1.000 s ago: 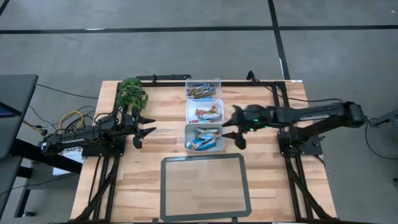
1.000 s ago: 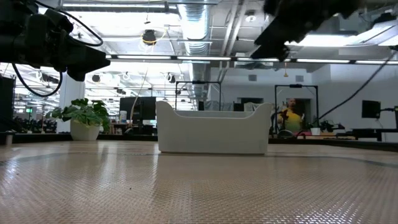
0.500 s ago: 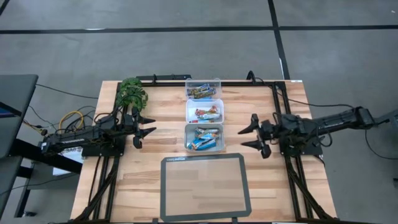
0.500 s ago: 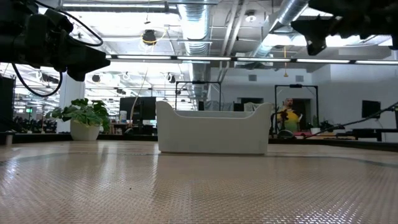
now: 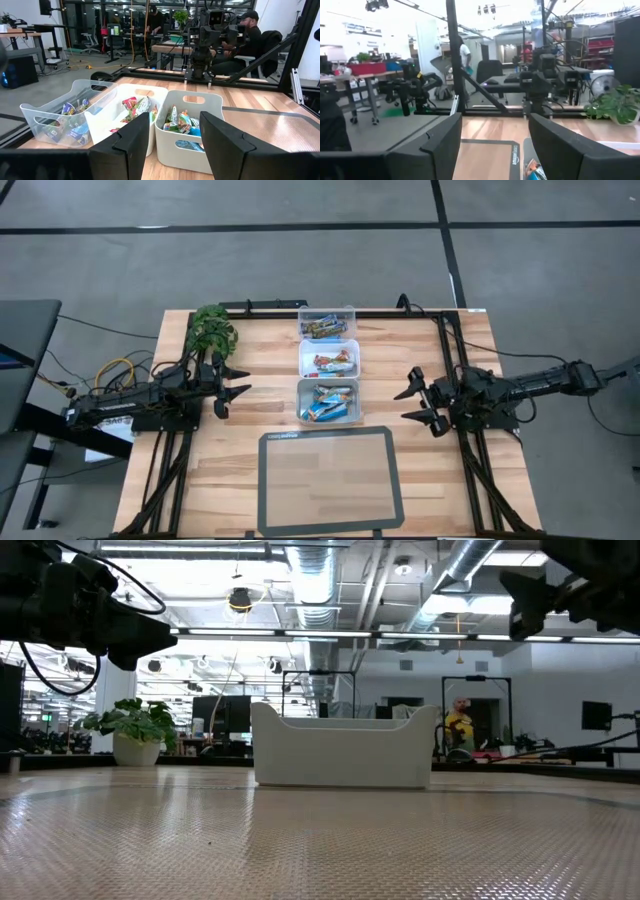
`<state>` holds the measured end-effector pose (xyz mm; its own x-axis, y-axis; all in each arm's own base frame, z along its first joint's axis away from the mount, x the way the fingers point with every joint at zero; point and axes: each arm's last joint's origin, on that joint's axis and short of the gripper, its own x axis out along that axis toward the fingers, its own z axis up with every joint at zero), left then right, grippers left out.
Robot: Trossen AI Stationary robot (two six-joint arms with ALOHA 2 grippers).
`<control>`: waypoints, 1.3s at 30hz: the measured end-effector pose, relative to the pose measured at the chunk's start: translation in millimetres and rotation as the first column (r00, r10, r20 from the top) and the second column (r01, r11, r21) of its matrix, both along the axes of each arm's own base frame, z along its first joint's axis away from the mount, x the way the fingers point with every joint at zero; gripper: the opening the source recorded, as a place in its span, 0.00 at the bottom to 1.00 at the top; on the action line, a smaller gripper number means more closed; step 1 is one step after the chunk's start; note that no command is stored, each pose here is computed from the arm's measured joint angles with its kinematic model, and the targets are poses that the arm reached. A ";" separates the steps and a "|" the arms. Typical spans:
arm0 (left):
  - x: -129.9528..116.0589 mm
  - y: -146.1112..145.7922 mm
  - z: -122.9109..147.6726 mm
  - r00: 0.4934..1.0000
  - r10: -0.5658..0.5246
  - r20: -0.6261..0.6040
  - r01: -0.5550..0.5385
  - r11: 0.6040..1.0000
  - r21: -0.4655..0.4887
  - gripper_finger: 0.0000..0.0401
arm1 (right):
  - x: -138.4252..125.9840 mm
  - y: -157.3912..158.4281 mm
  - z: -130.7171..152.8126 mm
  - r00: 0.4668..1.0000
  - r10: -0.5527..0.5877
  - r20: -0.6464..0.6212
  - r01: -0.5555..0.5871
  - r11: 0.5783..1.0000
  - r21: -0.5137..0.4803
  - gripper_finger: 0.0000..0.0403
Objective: Pick and place Granola Bars by type
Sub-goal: Return to Home Position
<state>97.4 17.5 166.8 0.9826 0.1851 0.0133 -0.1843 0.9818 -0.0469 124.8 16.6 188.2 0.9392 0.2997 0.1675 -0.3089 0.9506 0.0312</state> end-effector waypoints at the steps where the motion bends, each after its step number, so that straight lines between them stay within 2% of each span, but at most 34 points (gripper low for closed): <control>1: 0.0 0.0 0.0 1.000 0.000 0.000 0.000 1.000 0.000 0.42 | -1.7 -0.7 -1.3 1.000 0.001 0.003 -0.001 1.000 0.005 0.56; 14: 0.0 0.0 0.0 1.000 0.000 0.000 0.000 1.000 0.000 0.42 | -18.0 -7.8 -6.4 0.998 -0.057 -0.036 0.058 0.998 0.009 0.56; 22: 0.0 0.0 0.1 1.000 0.000 0.000 0.000 1.000 0.000 0.42 | -25.0 -14.3 -9.3 0.964 -0.259 -0.069 0.263 0.962 0.072 0.56; 34: 0.0 0.0 0.0 1.000 0.000 0.000 0.000 1.000 0.000 0.42 | -27.7 -14.2 -18.2 0.956 -0.252 -0.151 0.263 0.963 0.056 0.56; 39: 0.0 0.0 0.0 1.000 0.000 0.000 0.000 1.000 0.000 0.42 | -27.8 -13.9 -17.4 0.960 -0.241 -0.143 0.251 0.966 0.058 0.56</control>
